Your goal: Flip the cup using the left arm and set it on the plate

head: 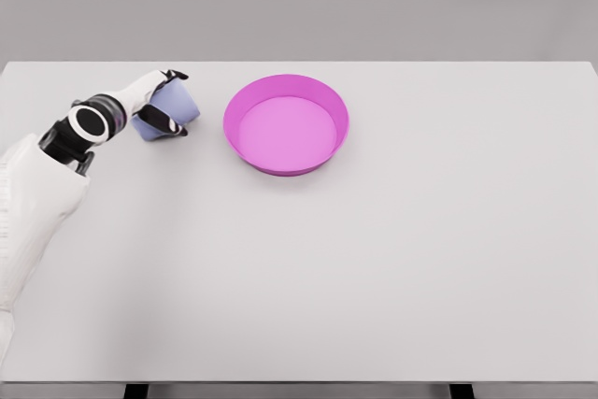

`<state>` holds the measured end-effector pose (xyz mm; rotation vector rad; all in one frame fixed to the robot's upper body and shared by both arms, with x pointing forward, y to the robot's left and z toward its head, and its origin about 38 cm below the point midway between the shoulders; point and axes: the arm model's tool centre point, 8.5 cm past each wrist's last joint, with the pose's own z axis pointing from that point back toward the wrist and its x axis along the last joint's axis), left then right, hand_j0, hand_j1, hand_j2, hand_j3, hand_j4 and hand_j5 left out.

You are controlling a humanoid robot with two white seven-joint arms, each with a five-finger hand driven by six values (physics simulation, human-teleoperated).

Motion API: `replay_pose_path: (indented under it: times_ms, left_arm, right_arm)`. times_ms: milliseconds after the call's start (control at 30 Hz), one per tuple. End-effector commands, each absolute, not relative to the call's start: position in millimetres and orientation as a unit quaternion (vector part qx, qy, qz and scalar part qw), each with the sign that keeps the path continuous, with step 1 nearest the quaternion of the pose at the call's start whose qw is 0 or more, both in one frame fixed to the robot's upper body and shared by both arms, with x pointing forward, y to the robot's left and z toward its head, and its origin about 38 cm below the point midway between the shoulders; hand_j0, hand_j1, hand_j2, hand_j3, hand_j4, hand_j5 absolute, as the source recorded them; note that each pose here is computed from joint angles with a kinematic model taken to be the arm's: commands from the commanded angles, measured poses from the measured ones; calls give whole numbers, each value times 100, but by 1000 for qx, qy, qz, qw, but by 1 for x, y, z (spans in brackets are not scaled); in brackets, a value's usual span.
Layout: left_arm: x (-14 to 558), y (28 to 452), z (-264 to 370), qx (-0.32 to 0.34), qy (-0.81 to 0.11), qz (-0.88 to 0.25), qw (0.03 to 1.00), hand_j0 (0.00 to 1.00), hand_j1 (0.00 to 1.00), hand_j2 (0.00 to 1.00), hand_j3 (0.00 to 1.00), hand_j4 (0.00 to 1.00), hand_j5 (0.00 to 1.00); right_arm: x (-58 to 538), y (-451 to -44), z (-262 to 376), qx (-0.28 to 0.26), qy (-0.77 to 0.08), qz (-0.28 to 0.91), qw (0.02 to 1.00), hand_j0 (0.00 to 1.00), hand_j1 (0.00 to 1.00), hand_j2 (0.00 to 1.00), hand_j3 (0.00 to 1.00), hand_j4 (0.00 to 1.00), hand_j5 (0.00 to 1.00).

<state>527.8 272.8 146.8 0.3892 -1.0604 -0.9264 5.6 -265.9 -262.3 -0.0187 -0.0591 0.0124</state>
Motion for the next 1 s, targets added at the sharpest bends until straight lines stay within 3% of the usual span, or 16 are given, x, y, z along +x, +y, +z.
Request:
replay_pose_path:
  times_ms: [0,133,467,967]
  left_arm:
    - [528,269,146,174,-487,-424,744,93,93,93,93,93,93]
    - [528,266,153,173,-496,-427,736,97,97,97,97,97,97]
    - [528,267,150,172,-492,-424,741,94,94,94,94,94,94]
    - [528,267,154,169,-498,-421,739,72,72,72,72,72,72]
  right_arm:
    - [6,-266,-262,-9,-30,6,1000,100,100,100,100,100,100]
    - [6,-266,-262,-9,-30,6,1000,100,100,100,100,100,100]
    - [6,-266,-262,-9,-30,6,1000,100,100,100,100,100,100]
    - [6,-266,-262,-9,-30,6,1000,100,100,100,100,100,100]
